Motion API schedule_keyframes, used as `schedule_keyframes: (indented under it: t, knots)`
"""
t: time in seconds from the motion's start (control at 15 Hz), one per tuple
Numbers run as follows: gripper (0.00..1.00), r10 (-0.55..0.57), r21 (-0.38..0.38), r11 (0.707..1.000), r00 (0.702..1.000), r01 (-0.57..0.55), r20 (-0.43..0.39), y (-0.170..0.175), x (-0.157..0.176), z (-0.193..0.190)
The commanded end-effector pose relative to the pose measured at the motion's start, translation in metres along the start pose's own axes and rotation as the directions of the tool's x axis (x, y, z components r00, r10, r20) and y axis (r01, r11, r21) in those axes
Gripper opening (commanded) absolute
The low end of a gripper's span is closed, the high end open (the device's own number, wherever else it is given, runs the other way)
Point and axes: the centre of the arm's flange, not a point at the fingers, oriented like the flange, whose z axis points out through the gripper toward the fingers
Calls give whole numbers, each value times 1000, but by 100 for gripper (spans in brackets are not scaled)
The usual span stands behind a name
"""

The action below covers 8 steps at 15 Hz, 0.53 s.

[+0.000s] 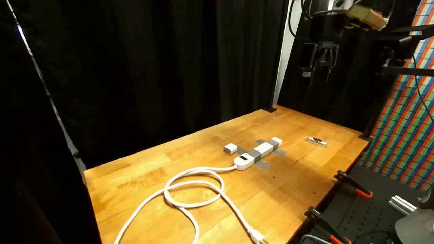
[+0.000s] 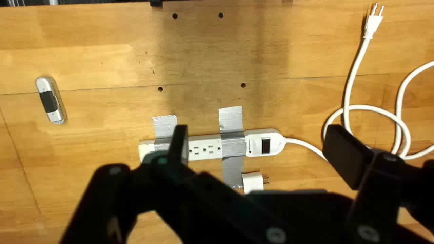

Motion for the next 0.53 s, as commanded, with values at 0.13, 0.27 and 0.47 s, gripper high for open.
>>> schedule_keyframes:
  t: [0.13, 0.27, 0.47]
  knots:
    - [100, 0, 0, 1000, 1000, 0, -7, 0, 1, -3]
    - [100, 0, 0, 1000, 1000, 0, -8, 0, 1, -3]
    - [100, 0, 0, 1000, 1000, 0, -8, 0, 1, -3]
